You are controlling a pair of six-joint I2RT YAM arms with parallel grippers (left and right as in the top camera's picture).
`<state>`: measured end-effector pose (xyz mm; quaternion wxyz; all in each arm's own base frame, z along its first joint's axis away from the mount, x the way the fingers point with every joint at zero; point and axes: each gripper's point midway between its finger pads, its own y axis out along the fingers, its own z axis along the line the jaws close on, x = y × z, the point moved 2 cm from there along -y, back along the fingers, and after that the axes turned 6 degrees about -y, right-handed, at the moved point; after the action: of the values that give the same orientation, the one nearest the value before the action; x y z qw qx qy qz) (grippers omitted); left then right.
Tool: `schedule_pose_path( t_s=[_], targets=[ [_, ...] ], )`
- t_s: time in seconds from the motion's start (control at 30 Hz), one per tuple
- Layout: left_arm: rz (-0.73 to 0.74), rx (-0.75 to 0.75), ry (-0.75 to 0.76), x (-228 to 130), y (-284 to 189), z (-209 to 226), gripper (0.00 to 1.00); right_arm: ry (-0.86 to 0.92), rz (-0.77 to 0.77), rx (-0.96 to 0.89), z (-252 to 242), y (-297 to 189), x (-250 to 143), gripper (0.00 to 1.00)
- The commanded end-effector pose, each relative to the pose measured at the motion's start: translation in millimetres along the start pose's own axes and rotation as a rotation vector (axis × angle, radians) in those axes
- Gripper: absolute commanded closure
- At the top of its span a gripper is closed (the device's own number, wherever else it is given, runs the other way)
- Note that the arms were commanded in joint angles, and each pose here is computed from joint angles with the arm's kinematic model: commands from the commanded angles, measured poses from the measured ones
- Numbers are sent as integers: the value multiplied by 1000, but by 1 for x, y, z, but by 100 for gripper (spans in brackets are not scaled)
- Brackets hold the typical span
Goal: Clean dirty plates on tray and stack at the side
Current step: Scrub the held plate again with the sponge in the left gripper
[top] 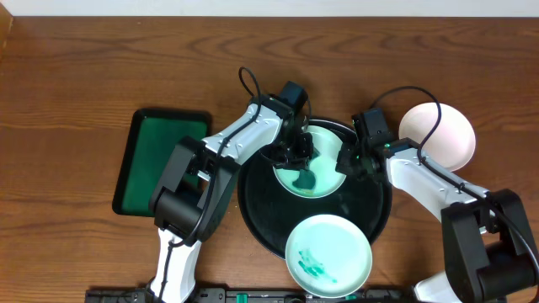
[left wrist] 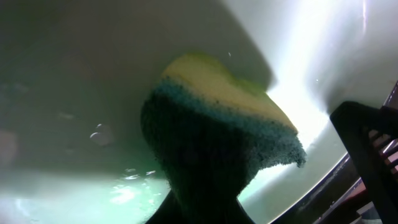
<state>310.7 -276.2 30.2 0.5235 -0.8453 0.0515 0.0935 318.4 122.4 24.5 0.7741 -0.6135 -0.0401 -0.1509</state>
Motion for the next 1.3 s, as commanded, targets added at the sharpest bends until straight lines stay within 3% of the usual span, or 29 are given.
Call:
schedule_pose_path(
  t_s=[0.0,0.47,0.67,1.1,1.27],
  targets=[
    [-4,-1,10,0,5,-2,93,39,-46,-65,-14,4,11,99],
    [-50,-48,74,-15,29,-51,93,21,-37,-59,-12,5,9,99],
    [-93,-34,54,-6,28,-48,93,13,-22,-44,-10,5,6,99],
    [-303,473,-93,28,-11,62,93,-10,9,-60,-14,5,-1,99],
    [-291,522,-56,25,-18,69,93,-19,18,-65,-15,5,-3,99]
  ],
)
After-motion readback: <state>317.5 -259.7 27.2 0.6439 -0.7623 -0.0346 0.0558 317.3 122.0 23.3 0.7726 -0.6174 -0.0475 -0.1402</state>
